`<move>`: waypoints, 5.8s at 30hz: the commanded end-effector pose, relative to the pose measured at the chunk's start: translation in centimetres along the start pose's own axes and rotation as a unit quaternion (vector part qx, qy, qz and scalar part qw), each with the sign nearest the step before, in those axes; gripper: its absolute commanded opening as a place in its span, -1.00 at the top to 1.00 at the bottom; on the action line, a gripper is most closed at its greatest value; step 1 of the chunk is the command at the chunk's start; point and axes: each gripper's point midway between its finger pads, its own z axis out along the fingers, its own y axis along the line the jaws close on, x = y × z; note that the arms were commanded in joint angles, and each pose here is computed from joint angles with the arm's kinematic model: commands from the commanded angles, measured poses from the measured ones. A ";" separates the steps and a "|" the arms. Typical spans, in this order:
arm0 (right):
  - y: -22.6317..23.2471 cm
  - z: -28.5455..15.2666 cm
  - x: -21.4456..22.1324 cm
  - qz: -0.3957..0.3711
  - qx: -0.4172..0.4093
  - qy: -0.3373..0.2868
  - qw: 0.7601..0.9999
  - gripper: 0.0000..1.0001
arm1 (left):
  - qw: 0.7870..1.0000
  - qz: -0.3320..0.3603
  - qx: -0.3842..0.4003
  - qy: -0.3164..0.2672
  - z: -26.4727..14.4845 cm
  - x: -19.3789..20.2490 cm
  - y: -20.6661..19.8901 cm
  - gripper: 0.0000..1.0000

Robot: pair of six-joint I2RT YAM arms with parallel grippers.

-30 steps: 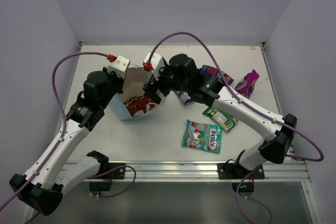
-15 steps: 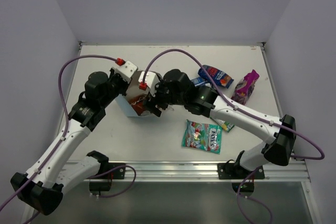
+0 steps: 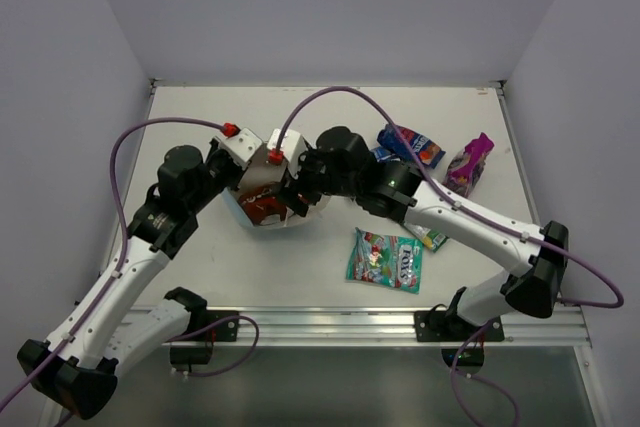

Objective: Take the snacks out of the paper bag

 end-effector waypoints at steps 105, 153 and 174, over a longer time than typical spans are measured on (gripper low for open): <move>-15.1 -10.3 -1.2 0.069 0.340 -0.135 0.928 1.00 | 0.901 -0.320 -0.262 0.129 1.3 6.8 12.8 1.00; -14.1 -42.7 -2.8 0.222 0.571 -0.271 0.743 -0.98 | 0.913 -0.245 -0.317 -0.074 -15.4 -12.0 15.2 -1.00; -4.9 -50.2 1.1 0.164 0.554 -0.386 0.719 -0.98 | 0.891 -0.227 -0.363 -0.152 -24.2 -13.2 13.0 -1.00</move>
